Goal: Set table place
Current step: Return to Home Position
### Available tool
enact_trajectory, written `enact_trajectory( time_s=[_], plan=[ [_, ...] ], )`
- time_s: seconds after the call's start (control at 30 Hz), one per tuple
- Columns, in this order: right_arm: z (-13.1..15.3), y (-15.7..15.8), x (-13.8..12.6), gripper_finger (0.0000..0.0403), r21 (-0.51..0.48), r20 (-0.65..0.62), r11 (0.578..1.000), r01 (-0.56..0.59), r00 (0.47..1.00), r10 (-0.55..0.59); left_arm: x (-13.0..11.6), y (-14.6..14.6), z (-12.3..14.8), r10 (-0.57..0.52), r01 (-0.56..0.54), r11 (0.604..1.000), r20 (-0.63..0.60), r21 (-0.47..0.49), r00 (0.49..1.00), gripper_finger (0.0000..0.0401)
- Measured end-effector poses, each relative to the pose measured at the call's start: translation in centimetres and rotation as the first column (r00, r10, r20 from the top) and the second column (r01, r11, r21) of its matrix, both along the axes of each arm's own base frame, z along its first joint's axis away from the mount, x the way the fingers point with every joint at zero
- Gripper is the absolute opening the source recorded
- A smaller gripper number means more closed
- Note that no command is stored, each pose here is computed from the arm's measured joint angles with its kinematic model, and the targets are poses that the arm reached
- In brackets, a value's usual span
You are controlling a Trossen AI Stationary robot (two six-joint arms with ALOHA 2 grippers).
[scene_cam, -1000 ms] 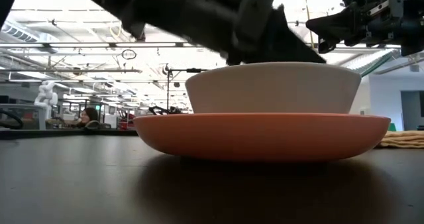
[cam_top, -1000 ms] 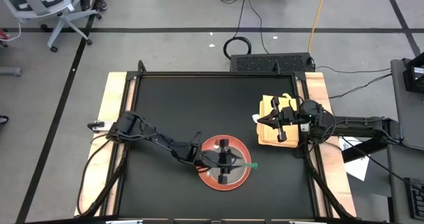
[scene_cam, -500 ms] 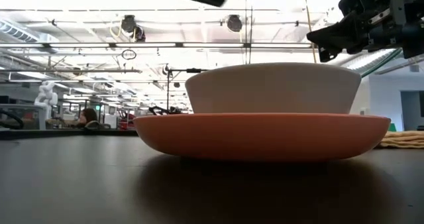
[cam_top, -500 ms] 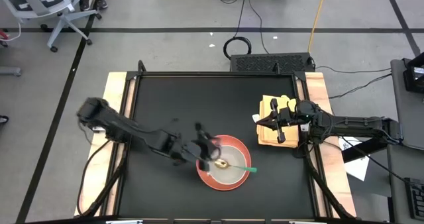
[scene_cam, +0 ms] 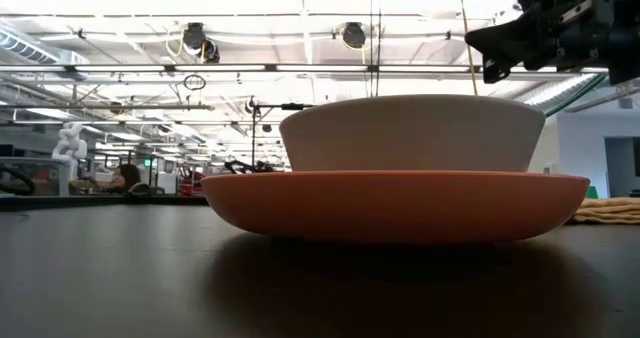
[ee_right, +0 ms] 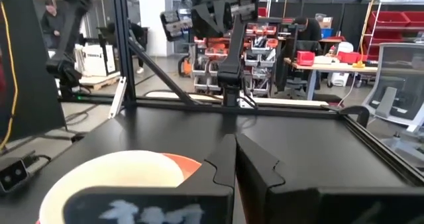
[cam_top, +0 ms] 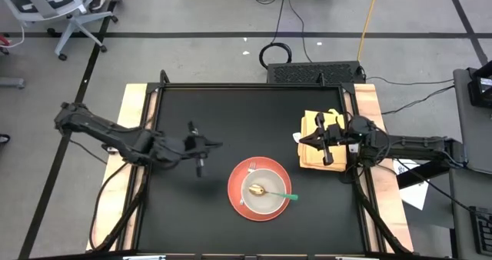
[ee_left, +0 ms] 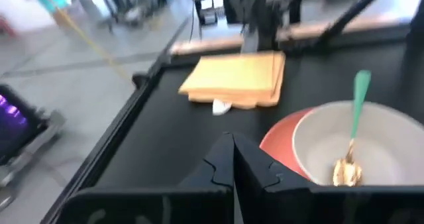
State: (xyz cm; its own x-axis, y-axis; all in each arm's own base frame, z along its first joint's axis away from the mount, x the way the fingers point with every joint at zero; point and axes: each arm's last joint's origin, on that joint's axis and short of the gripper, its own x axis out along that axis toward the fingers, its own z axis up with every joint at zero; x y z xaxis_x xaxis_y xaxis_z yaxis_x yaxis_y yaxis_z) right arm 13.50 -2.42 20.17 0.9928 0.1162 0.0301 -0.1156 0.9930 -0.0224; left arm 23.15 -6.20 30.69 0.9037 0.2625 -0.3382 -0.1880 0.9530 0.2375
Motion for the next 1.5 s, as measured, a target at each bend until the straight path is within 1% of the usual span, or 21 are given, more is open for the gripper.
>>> enact_trajectory(
  time_s=[0.1,0.17,0.2,0.27,0.33,0.4,0.47,0.57,0.7,0.73,0.8,0.87,0.93,1.03,1.3,1.37,1.43,1.5],
  plan=[
    [0.2,0.1,-0.2,0.0,0.025,0.008,1.0,-0.003,1.0,0.003,-2.1,0.8,-1.2,-0.023,0.028,0.999,0.159,-0.029,0.987,0.0002],
    [0.2,0.1,-0.3,0.0,0.028,0.012,1.0,-0.004,1.0,0.003,-3.1,1.8,-2.5,0.006,0.01,0.998,0.269,-0.059,0.963,0.0002],
    [0.3,0.1,-0.4,0.0,0.027,0.015,1.0,-0.004,1.0,0.004,-3.5,2.4,-3.4,0.032,-0.009,0.997,0.301,-0.079,0.953,0.0002],
    [0.3,0.1,-0.4,0.0,0.026,0.019,1.0,-0.004,1.0,0.004,-4.1,3.6,-5.4,0.048,-0.014,0.995,0.33,-0.103,0.943,0.0001],
    [0.3,0.1,-0.5,0.0,0.021,0.022,1.0,-0.004,1.0,0.004,-4.5,4.6,-6.6,0.043,0.0,0.993,0.367,-0.117,0.929,0.0001],
    [0.3,0.1,-0.4,0.0,0.018,0.021,1.0,-0.004,1.0,0.004,-4.9,5.7,-7.3,0.069,-0.016,0.991,0.406,-0.131,0.911,0.0001],
    [0.3,0.1,-0.4,0.0,0.019,0.017,1.0,-0.004,1.0,0.004,-5.3,6.6,-8.3,0.08,-0.028,0.991,0.409,-0.133,0.909,0.0001],
    [0.2,0.1,-0.5,0.0,0.016,0.009,1.0,-0.005,1.0,0.004,-5.9,7.6,-9.0,0.063,-0.001,0.99,0.431,-0.142,0.9,0.0001],
    [0.1,0.2,-0.6,0.0,-0.005,-0.004,1.0,-0.008,1.0,0.008,-7.0,8.2,-10.2,0.029,0.041,0.989,0.451,-0.145,0.892,0.0001],
    [0.1,0.2,-0.6,0.0,-0.004,-0.004,1.0,-0.009,1.0,0.009,-7.3,8.2,-10.4,0.017,0.06,0.987,0.472,-0.149,0.881,0.0001],
    [0.3,0.2,-0.8,0.0,0.003,0.01,1.0,-0.01,1.0,0.01,-7.8,8.1,-10.1,-0.016,0.11,0.984,0.542,-0.142,0.84,0.0],
    [0.5,0.3,-1.0,0.0,0.002,0.029,1.0,-0.031,0.999,0.031,-8.3,7.8,-10.0,-0.057,0.145,0.984,0.58,-0.106,0.812,0.0],
    [0.6,0.5,-1.3,0.0,0.001,0.042,0.999,-0.054,0.998,0.054,-8.8,7.7,-10.0,-0.066,0.138,0.987,0.588,-0.079,0.806,0.0],
    [0.8,0.6,-1.7,0.0,0.007,0.056,0.998,-0.057,0.997,0.056,-9.5,7.7,-10.1,-0.046,0.104,0.993,0.592,-0.064,0.805,0.0],
    [1.2,0.8,-2.6,0.0,0.024,0.094,0.998,-0.061,0.994,0.058,-10.4,7.6,-10.9,-0.03,0.086,0.993,0.543,-0.079,0.839,0.0],
    [1.2,0.8,-2.6,0.0,0.027,0.085,0.998,-0.06,0.995,0.057,-10.4,7.7,-11.1,-0.018,0.075,0.993,0.522,-0.088,0.853,0.0],
    [1.0,0.8,-2.7,0.0,0.033,0.068,0.998,-0.059,0.996,0.057,-10.4,7.6,-11.5,-0.032,0.089,0.992,0.487,-0.093,0.873,0.0],
    [0.9,0.8,-2.7,0.0,0.037,0.058,0.998,-0.059,0.997,0.057,-10.3,7.5,-11.6,-0.078,0.134,0.987,0.47,-0.087,0.879,0.0]
  ],
)
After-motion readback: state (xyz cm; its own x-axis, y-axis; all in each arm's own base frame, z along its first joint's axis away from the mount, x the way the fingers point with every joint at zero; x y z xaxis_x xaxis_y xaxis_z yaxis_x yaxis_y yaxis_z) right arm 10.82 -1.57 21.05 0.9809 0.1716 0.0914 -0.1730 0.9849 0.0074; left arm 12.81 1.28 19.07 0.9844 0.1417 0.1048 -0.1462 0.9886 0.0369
